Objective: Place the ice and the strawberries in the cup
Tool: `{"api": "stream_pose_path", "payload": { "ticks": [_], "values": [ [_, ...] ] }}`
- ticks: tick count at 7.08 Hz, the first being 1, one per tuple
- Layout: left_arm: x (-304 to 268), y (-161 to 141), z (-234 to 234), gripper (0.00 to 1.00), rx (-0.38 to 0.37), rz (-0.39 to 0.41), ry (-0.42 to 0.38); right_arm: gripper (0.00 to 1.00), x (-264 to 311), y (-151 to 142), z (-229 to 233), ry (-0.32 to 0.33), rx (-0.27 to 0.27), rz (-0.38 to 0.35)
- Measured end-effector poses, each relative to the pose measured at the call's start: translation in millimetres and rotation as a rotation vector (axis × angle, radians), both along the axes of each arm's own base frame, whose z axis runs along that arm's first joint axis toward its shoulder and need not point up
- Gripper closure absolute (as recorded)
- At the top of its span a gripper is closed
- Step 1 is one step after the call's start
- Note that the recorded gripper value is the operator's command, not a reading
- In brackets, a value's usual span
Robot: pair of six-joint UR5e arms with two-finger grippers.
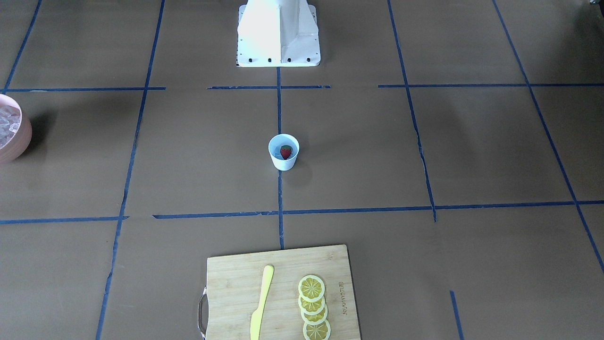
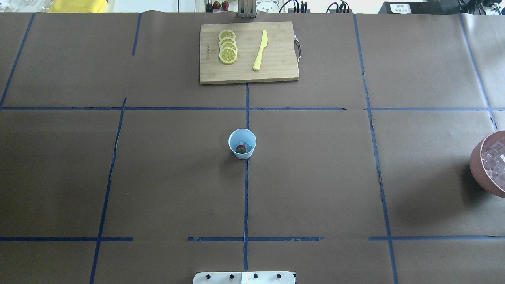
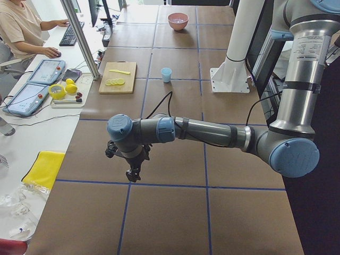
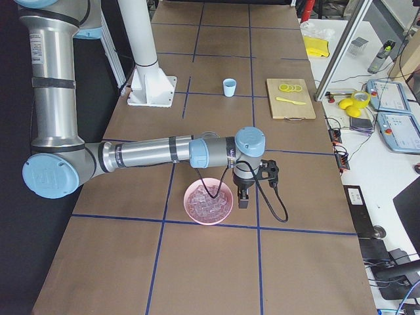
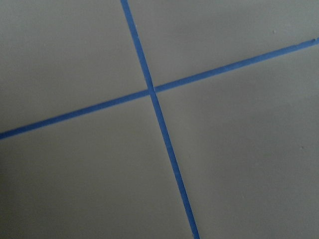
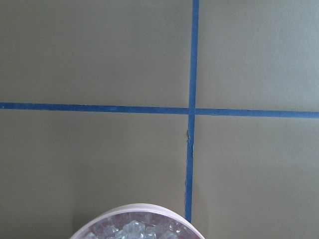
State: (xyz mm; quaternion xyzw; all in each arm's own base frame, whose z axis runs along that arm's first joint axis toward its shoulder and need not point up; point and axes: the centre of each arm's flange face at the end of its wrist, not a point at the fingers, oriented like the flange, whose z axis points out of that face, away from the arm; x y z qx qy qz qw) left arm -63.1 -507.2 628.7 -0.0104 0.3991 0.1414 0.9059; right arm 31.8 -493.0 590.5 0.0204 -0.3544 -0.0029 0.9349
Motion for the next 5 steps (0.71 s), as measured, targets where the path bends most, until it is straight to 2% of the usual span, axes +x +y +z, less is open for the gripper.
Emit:
{"api": "stream_pose_path", "payload": {
  "ticks": [2,5],
  "values": [
    [0.9,17.5,2.7,0.00,-0.033,-0.011,0.016,0.00,-8.9,4.6,4.5,0.017,-0.002,-0.025],
    [1.3,28.1,-31.2,0.00,-0.064,-0.106,0.002,0.00,-11.1,17.4,8.5,0.022,-0.002,-0.042]
  ]
}}
